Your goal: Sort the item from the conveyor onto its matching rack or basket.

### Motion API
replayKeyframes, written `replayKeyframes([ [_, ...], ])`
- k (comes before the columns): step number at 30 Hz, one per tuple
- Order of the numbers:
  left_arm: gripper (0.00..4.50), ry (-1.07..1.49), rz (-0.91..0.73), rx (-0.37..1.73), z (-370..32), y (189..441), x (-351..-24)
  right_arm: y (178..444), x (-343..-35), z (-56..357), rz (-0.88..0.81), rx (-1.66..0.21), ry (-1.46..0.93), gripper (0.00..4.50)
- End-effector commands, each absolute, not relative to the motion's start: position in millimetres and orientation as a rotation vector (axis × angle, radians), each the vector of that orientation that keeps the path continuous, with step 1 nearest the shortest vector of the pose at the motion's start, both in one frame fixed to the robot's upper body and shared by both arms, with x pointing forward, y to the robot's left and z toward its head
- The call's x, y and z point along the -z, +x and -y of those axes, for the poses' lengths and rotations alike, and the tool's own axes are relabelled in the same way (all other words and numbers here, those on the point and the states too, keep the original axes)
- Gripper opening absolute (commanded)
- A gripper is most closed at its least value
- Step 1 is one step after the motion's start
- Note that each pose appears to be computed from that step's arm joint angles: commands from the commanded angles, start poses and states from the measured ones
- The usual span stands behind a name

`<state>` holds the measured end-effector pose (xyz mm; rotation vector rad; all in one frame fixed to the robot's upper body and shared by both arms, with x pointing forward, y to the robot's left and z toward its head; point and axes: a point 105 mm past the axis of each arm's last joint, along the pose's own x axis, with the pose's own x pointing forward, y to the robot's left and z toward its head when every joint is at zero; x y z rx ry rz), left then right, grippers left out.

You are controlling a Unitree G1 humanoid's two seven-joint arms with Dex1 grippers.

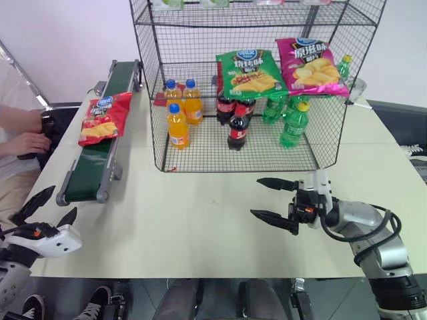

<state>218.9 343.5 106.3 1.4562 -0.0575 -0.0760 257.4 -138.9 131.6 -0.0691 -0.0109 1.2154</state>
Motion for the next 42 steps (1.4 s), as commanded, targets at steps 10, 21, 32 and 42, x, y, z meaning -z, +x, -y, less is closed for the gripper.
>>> replayKeyframes([
  [10, 4.45, 1.424, 0.042, 0.029, -344, 229, -93, 264, -143, 138, 0.089, -1.182, -0.124, 4.5],
  [21, 4.45, 1.41, 0.078, 0.023, -334, 237, -96, 265, -142, 140, 0.086, -1.172, -0.138, 4.5],
  [32, 4.45, 1.401, 0.084, -0.014, -336, 239, -98, 269, -143, 143, 0.084, -1.158, -0.148, 4.5],
  [42, 1.16, 1.348, 0.101, -0.017, -331, 248, -102, 273, -144, 150, 0.083, -1.128, -0.169, 4.5],
])
